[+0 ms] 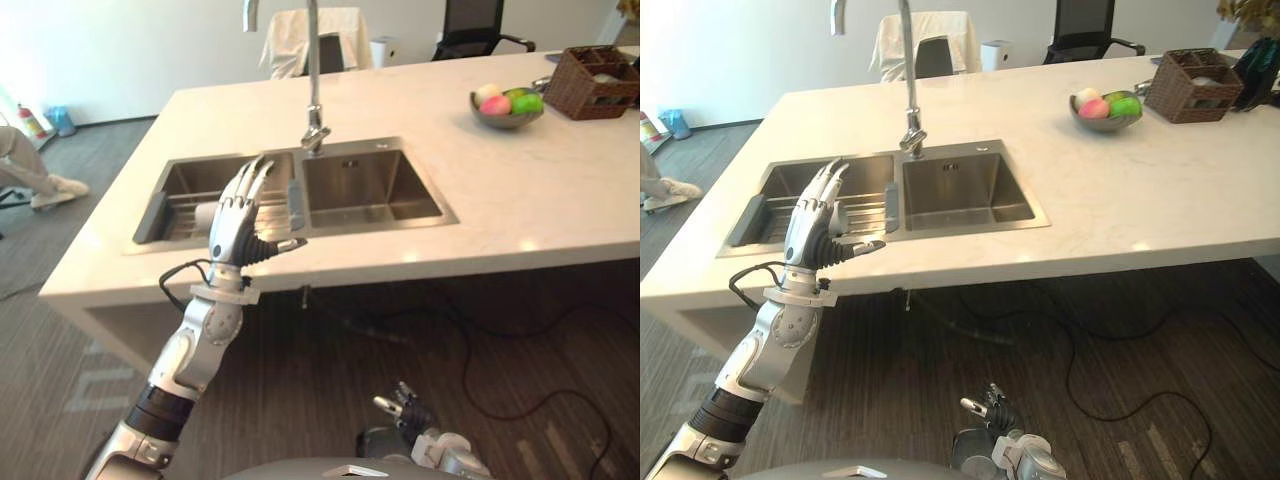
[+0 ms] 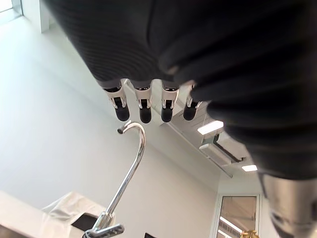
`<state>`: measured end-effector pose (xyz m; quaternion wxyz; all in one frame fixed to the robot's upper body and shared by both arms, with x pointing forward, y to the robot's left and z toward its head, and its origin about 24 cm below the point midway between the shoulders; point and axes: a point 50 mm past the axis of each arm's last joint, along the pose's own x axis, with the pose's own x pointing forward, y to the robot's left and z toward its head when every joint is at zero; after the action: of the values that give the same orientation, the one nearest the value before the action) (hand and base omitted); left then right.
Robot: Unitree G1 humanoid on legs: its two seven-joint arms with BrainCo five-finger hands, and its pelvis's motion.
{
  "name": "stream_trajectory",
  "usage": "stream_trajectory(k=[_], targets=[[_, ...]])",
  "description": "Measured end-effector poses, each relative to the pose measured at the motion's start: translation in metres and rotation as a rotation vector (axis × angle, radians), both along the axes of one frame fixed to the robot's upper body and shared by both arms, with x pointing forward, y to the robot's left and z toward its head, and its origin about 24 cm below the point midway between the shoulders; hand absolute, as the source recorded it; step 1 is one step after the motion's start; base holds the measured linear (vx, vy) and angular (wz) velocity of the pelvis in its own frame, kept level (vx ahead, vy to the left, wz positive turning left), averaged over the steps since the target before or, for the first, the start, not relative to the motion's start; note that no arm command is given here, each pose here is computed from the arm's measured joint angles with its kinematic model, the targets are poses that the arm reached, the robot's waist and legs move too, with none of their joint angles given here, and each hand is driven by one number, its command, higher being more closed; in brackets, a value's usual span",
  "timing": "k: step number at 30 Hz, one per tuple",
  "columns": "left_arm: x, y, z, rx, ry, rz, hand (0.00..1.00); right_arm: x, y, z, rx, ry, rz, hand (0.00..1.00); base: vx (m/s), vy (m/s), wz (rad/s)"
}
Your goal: Walk over to the sink, pick up the cup, carry it to the dishwasher, place the cup inside the dishwasher, then close the dishwasher door
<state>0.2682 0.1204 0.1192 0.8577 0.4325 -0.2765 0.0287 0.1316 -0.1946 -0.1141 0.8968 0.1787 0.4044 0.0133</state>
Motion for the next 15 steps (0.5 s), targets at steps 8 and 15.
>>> stream_trajectory(k=[8, 15], targets=[[0.011, 0.039, -0.011, 0.115, 0.116, 0.112, 0.0, -0.008, 0.009, -0.013, 0.026, 0.136, 0.052, 0.0, 0.35, -0.032, 0.0], [0.021, 0.083, -0.023, 0.272, 0.257, 0.249, 0.0, 0.002, 0.02, -0.018, 0.04, 0.158, 0.07, 0.0, 0.2, 0.149, -0.03]])
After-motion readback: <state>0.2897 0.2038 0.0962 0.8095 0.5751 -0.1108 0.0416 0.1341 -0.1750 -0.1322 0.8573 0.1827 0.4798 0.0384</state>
